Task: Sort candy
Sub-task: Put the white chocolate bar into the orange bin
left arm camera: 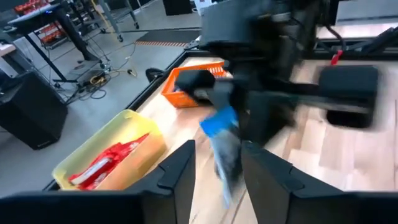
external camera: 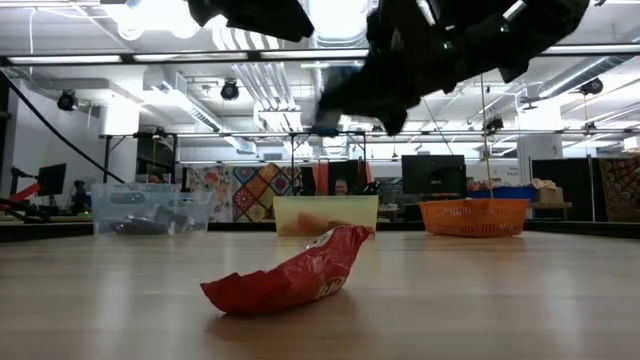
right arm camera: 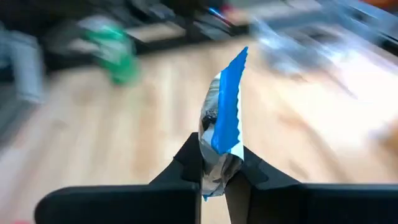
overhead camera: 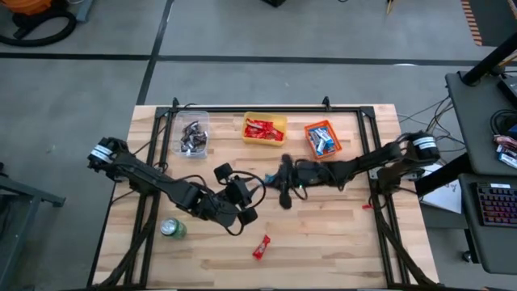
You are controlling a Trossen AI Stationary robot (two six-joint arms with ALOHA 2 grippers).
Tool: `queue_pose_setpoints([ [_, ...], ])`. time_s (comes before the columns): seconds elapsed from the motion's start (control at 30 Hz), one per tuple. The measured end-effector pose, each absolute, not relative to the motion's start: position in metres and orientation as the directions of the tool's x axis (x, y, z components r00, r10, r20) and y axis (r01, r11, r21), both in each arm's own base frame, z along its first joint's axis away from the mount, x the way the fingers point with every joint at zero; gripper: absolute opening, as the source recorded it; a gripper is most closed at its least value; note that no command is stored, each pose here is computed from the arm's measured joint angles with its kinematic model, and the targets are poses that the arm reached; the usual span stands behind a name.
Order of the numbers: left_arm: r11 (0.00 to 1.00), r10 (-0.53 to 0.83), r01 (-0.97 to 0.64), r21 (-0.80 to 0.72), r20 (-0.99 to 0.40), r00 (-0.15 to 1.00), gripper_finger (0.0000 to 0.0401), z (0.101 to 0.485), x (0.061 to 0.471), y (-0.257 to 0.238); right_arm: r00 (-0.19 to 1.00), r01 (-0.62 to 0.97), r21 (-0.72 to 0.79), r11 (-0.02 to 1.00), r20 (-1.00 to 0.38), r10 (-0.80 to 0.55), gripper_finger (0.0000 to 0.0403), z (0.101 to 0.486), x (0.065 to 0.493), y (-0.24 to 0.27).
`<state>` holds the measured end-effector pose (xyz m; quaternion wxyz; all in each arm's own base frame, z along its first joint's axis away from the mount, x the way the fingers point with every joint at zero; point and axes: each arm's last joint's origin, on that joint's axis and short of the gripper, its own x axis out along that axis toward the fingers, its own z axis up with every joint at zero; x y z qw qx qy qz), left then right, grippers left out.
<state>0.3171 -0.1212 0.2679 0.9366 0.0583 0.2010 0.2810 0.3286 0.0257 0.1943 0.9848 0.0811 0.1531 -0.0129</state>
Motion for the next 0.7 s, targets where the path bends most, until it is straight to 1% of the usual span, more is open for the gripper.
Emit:
queue_pose_setpoints([
  [0.1,0.832,0.555,-0.495,0.250,-0.362,0.749,0.0119,0.273,0.309,-0.118,0.889,0.218,0.108,0.970,-0.431,-0.152,0.0021,0.201,0.312,0.005],
  [0.17,0.829,0.559,-0.496,0.257,-0.374,0.740,0.0120,0.275,0.305,-0.116,0.800,0.386,0.015,0.923,-0.503,-0.326,0.0020,0.206,0.296,-0.011],
  [0.23,0.827,0.562,-0.502,0.252,-0.380,0.735,0.0121,0.276,0.302,-0.114,0.649,0.583,-0.097,0.807,-0.542,-0.534,0.0020,0.211,0.277,-0.027],
  [0.27,0.826,0.563,-0.504,0.251,-0.382,0.733,0.0121,0.276,0.302,-0.114,0.560,0.664,-0.148,0.732,-0.551,-0.619,0.0020,0.212,0.266,-0.035],
  [0.3,0.827,0.562,-0.504,0.250,-0.383,0.733,0.0121,0.276,0.302,-0.114,0.477,0.726,-0.179,0.664,-0.565,-0.674,0.0020,0.213,0.256,-0.042],
  [0.37,0.827,0.563,-0.504,0.250,-0.384,0.732,0.0121,0.274,0.303,-0.115,0.363,0.808,-0.163,0.566,-0.619,-0.696,0.0020,0.214,0.238,-0.056],
  [0.47,0.825,0.565,-0.501,0.262,-0.390,0.727,0.0121,0.269,0.306,-0.116,0.282,0.867,-0.103,0.487,-0.705,-0.650,0.0020,0.211,0.222,-0.073],
  [0.57,0.823,0.567,-0.499,0.271,-0.395,0.723,0.0121,0.265,0.308,-0.117,0.264,0.883,-0.081,0.462,-0.729,-0.632,0.0032,0.209,0.219,-0.086],
  [0.7,0.823,0.567,-0.506,0.257,-0.395,0.723,0.0121,0.265,0.308,-0.117,0.244,0.891,-0.090,0.444,-0.730,-0.638,0.0067,0.207,0.218,-0.096],
])
